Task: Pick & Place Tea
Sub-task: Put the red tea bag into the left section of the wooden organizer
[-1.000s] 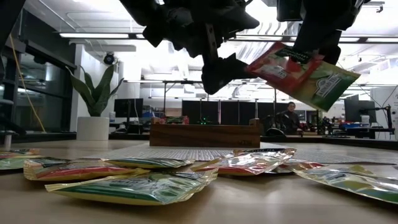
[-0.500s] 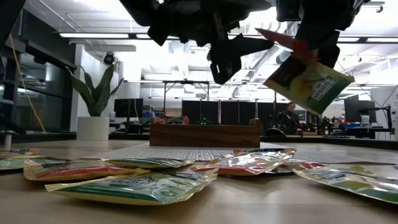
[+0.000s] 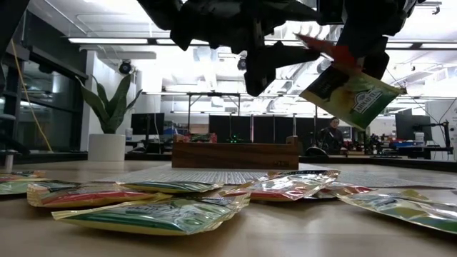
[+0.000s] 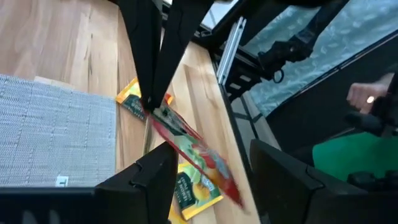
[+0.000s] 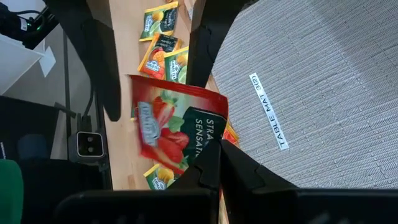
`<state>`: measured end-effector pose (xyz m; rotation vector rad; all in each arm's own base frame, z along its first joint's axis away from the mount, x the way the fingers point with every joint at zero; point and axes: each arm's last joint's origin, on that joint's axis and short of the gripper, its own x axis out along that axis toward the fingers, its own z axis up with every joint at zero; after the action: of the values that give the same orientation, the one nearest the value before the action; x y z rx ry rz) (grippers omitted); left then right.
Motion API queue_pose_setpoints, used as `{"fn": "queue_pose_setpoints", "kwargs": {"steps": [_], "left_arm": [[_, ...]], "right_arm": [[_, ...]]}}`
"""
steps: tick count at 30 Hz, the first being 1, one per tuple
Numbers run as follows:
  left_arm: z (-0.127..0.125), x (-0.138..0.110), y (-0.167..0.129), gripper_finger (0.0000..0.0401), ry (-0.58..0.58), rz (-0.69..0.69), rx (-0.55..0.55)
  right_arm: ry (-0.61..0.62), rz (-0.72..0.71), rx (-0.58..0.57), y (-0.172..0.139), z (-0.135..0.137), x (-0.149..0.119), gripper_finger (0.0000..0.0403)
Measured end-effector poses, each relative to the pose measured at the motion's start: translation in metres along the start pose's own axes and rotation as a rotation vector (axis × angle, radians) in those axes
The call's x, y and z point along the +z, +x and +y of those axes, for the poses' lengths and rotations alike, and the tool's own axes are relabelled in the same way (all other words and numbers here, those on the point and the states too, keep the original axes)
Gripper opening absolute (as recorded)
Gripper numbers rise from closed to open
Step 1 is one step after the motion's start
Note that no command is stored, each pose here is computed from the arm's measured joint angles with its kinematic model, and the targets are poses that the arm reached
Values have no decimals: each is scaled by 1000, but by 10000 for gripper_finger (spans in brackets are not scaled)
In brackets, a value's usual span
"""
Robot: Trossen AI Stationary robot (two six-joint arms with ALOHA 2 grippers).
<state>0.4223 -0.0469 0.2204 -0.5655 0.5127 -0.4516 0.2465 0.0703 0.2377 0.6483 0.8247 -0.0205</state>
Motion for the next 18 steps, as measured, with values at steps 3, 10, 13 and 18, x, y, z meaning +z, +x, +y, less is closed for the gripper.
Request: {"fn": "queue_pose_setpoints", "kwargs": {"steps": [3, 10, 13, 18], "left_arm": [[0, 1, 0, 195, -19, -13, 7], [9, -4, 6, 195, -57, -23, 47], [12, -5, 11, 195, -74, -40, 43], [17, -10, 15, 195, -120, -30, 54]], "right_arm": [[0, -1, -1, 0, 0, 0, 0], [-1, -4, 2, 0, 0, 0, 0], [-1, -8, 6, 0, 1, 1, 0], [-1, -16, 6, 0, 1, 1, 0]]}}
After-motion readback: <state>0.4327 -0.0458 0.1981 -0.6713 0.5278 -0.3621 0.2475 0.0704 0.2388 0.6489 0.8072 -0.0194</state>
